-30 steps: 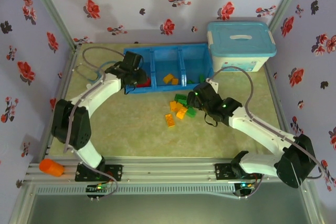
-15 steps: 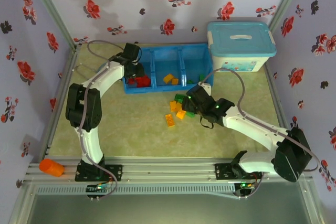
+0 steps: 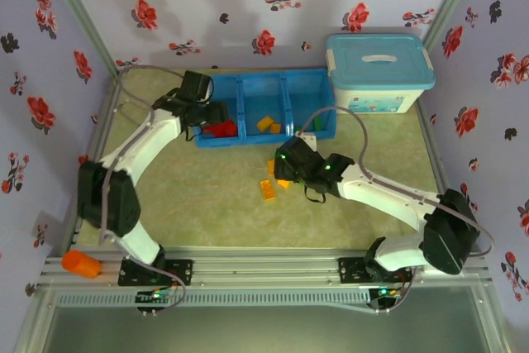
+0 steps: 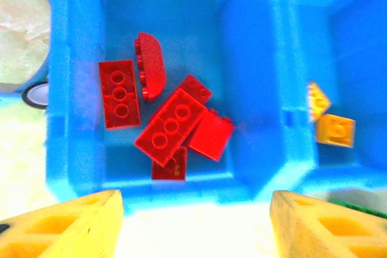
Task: Sort the legos into containers by color
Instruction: Place the lego in the container, then pick up the lego from the center of the table.
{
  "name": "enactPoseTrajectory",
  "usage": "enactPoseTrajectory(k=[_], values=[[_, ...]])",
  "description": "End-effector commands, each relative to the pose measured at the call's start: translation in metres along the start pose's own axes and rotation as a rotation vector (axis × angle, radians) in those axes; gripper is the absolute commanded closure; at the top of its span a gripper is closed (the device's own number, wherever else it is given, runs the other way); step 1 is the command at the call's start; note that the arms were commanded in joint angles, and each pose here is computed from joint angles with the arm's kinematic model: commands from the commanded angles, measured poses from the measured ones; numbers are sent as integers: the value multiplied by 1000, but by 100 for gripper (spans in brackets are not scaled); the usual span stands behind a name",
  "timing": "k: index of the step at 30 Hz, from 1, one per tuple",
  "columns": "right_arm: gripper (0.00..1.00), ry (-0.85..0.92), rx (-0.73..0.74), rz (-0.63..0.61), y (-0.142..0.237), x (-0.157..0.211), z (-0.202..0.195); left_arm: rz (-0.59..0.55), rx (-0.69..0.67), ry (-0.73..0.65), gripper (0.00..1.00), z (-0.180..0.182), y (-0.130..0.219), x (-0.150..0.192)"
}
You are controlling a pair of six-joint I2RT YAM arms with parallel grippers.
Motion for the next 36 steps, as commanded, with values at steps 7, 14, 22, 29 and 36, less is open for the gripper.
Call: enactPoseTrajectory(k=[7, 14, 22, 29, 36], values=[[23, 159, 27, 192, -42, 30, 40, -48, 49, 33, 35, 13, 52, 69], [28, 200, 92, 277, -78, 50, 53, -10, 38, 70, 37, 35, 69, 123], [43, 226, 185, 345, -102, 70, 51, 14, 14, 99, 39, 52, 73, 153], [69, 224, 174, 309, -91, 62, 58, 6, 9, 98, 41, 53, 75, 153], [76, 255, 131, 182, -64, -6, 83, 10, 27, 80, 42, 50, 80, 160]])
Point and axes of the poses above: each hand's point on the last joint's axis, 136 mm out from that joint toward the fingers, its own y axis back along the fingers, its own z axis along the line the jaws close on, x = y × z, the point moved 5 cm from there along y, back along the fingers, and after that the axes turned 2 degrees about -y, right-handed, at the moved point
